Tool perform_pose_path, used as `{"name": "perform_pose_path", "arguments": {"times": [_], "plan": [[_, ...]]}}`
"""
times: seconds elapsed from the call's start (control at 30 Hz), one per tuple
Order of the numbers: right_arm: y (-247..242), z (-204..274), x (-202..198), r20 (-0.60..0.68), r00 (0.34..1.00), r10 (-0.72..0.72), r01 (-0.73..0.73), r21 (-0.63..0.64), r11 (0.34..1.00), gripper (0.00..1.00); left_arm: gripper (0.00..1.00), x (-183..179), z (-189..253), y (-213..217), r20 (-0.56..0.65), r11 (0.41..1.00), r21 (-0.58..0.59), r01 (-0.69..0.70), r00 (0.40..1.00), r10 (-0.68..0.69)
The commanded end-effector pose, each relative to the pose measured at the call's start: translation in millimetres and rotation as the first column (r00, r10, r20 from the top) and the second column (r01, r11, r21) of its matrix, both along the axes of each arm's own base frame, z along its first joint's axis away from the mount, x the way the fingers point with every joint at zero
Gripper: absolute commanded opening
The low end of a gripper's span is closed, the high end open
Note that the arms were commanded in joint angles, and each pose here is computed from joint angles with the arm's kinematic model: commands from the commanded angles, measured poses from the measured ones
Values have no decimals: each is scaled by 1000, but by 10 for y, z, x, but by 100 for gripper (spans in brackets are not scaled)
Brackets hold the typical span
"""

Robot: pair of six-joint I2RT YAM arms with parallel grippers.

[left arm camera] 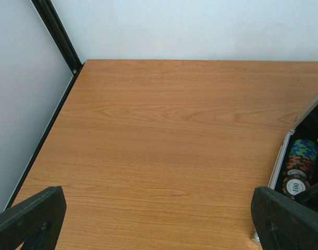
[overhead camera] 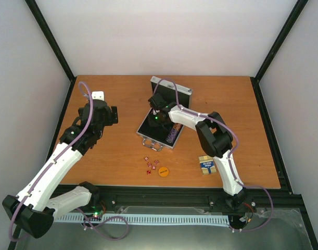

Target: Pack up texas hold em set

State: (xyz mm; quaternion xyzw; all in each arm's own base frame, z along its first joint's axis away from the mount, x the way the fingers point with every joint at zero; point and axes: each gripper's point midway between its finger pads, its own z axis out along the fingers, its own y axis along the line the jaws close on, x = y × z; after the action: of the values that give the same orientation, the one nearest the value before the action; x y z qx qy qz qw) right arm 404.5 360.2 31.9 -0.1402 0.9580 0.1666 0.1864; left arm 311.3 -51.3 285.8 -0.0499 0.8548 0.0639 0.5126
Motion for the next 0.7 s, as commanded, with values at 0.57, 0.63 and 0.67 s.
{"name": "perform_pose_path", "arguments": {"times": [0.57,0.63,0.67], "plan": [[-117,-47,162,126,988,90,-74,-128,989,6,100,24,38,9,15,1000,-7,-7,1000,7],[-137,-62,173,139,985,104,-84,-146,986,6,100,27,34,9,14,1000,-7,-8,1000,8],[-151,-70,173,143,984,109,-87,-154,984,8,100,26,36,9,15,1000,-8,-8,1000,8]]}}
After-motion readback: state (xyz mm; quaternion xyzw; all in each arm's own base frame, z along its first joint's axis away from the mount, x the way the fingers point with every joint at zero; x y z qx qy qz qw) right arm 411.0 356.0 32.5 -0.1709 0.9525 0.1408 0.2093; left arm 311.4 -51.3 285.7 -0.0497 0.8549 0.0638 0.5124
